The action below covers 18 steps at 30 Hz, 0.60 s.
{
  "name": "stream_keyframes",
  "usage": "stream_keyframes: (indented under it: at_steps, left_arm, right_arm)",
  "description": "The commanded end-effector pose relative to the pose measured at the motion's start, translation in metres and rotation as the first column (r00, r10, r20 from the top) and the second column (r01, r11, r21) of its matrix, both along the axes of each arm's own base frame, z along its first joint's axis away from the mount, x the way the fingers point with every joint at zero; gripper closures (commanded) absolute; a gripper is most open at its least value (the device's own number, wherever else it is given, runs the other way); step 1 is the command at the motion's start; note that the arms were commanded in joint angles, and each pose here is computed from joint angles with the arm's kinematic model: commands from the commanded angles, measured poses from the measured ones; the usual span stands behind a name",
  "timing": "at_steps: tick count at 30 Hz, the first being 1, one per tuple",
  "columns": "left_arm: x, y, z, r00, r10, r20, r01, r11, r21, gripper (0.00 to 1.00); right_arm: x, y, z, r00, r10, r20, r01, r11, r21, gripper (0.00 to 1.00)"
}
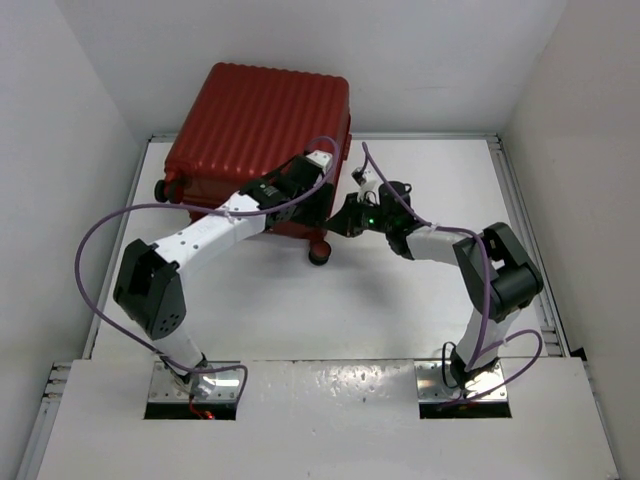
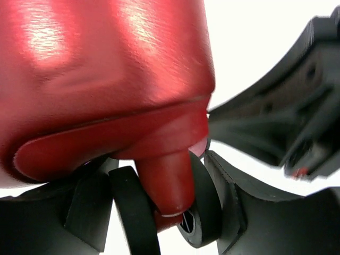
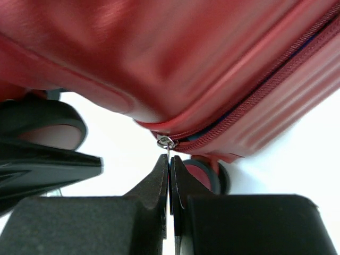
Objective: Pack the luggage
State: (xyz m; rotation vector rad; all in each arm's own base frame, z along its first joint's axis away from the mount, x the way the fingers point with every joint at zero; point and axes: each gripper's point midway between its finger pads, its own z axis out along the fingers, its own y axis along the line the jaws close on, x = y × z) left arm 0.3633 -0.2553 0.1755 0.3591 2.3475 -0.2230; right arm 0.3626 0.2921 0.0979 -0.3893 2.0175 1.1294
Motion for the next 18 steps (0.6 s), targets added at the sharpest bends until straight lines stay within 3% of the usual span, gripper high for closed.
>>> stream_keyframes:
  at_steps: [1,10,18]
  left_arm:
    - [-0.004,0.028,0.024,0.992,-0.095,0.078,0.090,0.994,0.060,1.00]
    - [-0.056,0.072,0.010,0.962,-0.260,0.081,0.245,0.957,0.155,1.00]
    - [-0.076,0.101,-0.007,0.933,-0.352,0.075,0.321,0.908,0.269,1.00]
  right_arm:
    - [0.031,-0.045,0.010,0.987,-0.127,0.103,0.134,0.989,-0.069,1.00]
    - [0.037,-0.081,0.009,0.967,-0.128,0.222,0.173,0.965,-0.198,1.00]
    - [0.078,-0.094,0.015,0.940,-0.162,0.299,0.235,0.946,-0.225,1.00]
